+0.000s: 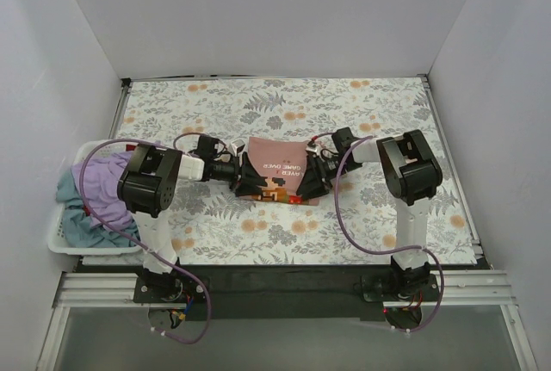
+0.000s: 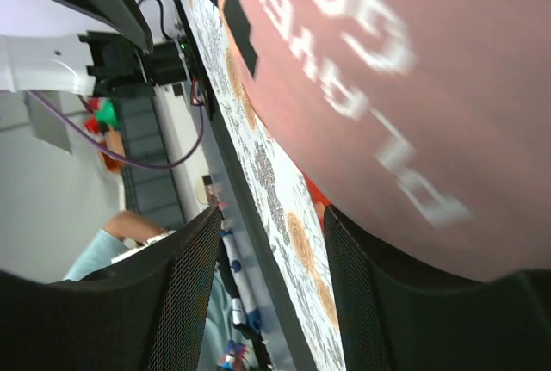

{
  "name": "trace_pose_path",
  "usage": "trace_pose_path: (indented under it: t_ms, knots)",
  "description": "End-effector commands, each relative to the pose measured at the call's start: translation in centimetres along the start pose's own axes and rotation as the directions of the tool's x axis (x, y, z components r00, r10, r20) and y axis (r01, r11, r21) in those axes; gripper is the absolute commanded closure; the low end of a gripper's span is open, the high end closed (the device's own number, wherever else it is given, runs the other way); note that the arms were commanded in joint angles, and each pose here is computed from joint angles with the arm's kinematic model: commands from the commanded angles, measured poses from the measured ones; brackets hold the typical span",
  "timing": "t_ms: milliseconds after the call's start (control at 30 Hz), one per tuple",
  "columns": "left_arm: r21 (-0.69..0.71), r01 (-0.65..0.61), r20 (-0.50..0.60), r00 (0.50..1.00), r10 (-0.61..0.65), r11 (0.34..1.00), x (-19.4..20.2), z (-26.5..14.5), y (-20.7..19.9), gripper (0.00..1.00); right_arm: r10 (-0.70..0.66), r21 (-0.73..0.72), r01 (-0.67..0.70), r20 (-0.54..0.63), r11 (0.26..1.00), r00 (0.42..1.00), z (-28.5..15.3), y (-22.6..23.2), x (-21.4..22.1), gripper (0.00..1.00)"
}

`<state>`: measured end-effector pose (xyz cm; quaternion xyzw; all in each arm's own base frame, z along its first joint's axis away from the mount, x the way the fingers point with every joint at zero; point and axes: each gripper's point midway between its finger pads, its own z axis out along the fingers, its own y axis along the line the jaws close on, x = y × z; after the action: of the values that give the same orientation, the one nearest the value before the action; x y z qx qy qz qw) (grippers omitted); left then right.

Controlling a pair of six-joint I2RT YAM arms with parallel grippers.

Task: Fold and stack the t-shirts
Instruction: Fold the tshirt, then neatly place the folded tshirt to the corner

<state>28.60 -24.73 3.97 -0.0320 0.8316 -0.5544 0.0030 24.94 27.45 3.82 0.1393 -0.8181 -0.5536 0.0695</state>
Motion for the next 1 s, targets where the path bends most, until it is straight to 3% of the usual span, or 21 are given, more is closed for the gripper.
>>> trace_pose_path:
  t_ms: [0,167,233,267,300,400,433,467,500,567,700,767,967]
  knots:
    - [-0.163,0.137,0.106,0.987,-0.121,0.977,-0.6,-1.2,5.7,0.5,0.041,0.194,-0.055,0.074,0.979,0.996,-2.4,-5.4,0.1,0.4]
    - [-0.145,-0.019,0.145,0.989,0.04,0.989,-2.2,-2.8,1.5,0.5,-0.035,0.184,0.018,0.087,0.983,0.996,-3.4,-2.4,0.0,0.4]
    - [-0.173,-0.13,0.171,0.972,0.159,0.976,-2.8,-3.8,-0.4,0.5,-0.123,0.161,0.105,0.109,0.981,0.986,-4.3,0.5,-0.6,0.4]
    - [-0.19,-0.25,0.21,0.934,0.288,0.95,-3.7,-4.9,-3.5,0.5,-0.166,0.157,0.146,0.124,0.977,0.978,-4.9,1.8,-1.1,0.39]
    - [-0.24,-0.313,0.232,0.901,0.368,0.919,-4.3,-5.5,-4.8,0.5,-0.244,0.164,0.219,0.149,0.962,0.958,-5.8,4.0,-1.5,0.38]
    - [-0.511,-0.475,0.195,0.747,0.635,0.716,-5.7,-6.0,-7.9,0.51,-0.41,0.305,0.338,0.214,0.89,0.887,-8.7,6.5,-3.3,0.33]
    - [-0.593,-0.504,0.123,0.714,0.69,0.628,-5.1,-5.4,-7.7,0.5,-0.435,0.349,0.343,0.23,0.872,0.871,-9.5,6.8,-3.8,0.16]
    - [-0.606,-0.528,0.113,0.684,0.721,0.595,-5.4,-5.1,-9.3,0.47,-0.454,0.395,0.34,0.245,0.853,0.857,-10.6,6.7,-4.3,0.02]
    - [-0.618,-0.534,0.087,0.683,0.726,0.576,-5.2,-4.5,-9.3,0.43,-0.488,0.454,0.341,0.259,0.823,0.834,-12.0,7.1,-5.0,0.02]
    - [-0.604,-0.584,0.005,0.678,0.735,0.542,-3.8,-2.4,-9.4,0.2,-0.503,0.508,0.326,0.26,0.797,0.825,-13.7,6.8,-5.1,0.02]
    - [-0.65,-0.596,-0.068,0.664,0.745,0.472,-3.8,0.2,-9.0,0.18,-0.511,0.589,0.273,0.282,0.76,0.812,-16.6,6.3,-5.2,0.02]
    - [-0.68,-0.586,-0.12,0.681,0.722,0.44,-4.1,1.4,-7.1,0.18,-0.515,0.6,0.264,0.294,0.755,0.805,-17.4,6.4,-4.9,0.02]
    - [-0.719,-0.586,-0.23,0.707,0.668,0.373,-4.7,3.6,-3.0,0.17,-0.489,0.577,0.263,0.28,0.773,0.826,-16.5,5.4,-3.6,0.02]
